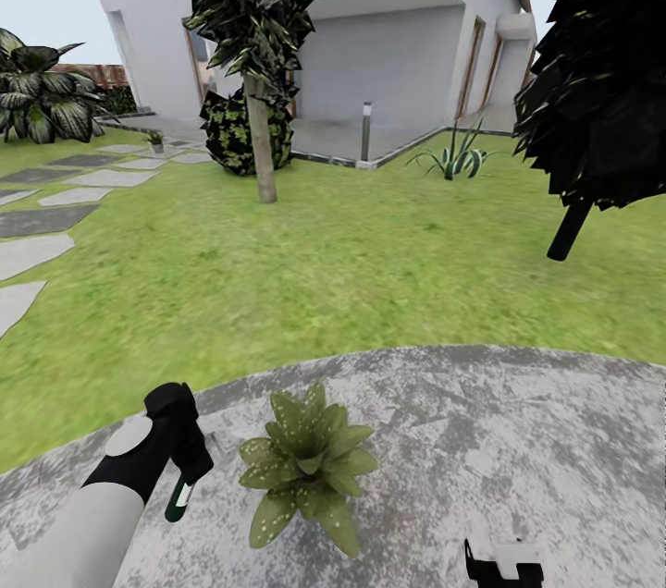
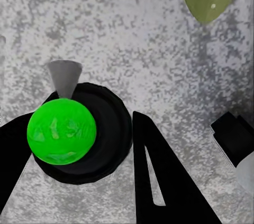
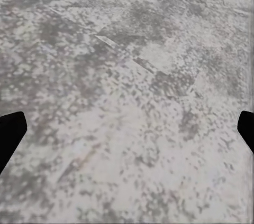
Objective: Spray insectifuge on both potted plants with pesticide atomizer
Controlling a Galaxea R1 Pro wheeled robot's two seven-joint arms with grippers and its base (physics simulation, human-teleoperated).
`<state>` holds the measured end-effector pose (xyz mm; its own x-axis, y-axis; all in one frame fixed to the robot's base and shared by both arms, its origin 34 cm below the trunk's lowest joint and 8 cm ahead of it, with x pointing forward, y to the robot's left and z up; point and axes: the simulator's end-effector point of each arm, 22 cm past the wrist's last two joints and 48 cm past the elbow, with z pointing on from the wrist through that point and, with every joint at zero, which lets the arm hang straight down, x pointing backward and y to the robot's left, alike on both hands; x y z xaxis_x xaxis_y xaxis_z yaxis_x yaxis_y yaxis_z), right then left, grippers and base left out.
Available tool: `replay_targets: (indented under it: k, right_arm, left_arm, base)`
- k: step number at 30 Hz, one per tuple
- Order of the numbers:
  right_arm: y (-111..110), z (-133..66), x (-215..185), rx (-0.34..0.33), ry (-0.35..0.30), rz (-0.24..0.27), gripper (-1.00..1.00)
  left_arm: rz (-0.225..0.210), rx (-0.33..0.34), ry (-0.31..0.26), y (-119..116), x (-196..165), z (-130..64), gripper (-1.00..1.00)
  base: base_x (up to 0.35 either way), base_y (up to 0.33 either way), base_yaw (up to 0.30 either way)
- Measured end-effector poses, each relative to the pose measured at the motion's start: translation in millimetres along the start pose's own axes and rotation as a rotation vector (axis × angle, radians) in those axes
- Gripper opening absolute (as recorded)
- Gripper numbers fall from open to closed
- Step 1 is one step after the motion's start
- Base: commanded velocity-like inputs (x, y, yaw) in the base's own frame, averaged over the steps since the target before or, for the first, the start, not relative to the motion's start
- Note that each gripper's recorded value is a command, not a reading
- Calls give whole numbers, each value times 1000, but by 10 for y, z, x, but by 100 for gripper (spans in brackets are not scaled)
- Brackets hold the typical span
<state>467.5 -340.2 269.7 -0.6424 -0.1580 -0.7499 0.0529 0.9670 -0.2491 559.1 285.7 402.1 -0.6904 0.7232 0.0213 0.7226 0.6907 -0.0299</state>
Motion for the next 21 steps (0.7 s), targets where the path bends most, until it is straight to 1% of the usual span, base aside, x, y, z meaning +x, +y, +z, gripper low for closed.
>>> replay_targets:
  k: [10,16,21]
  right_arm:
    - [2,0,0,-1,0,-1,100]
    - [3,0,-5,-1,-1,0,100]
    - [1,0,-19,-1,-4,0,100]
  left_arm:
    - [-1,-1,1,4,3,0,-100]
    - [0,-3,0,8,2,-9,-100]
    - [0,-9,0,21,8,-24,-100]
  base:
    - [45,-270,16]
    - [-15,-252,212]
    - [-153,-100,235]
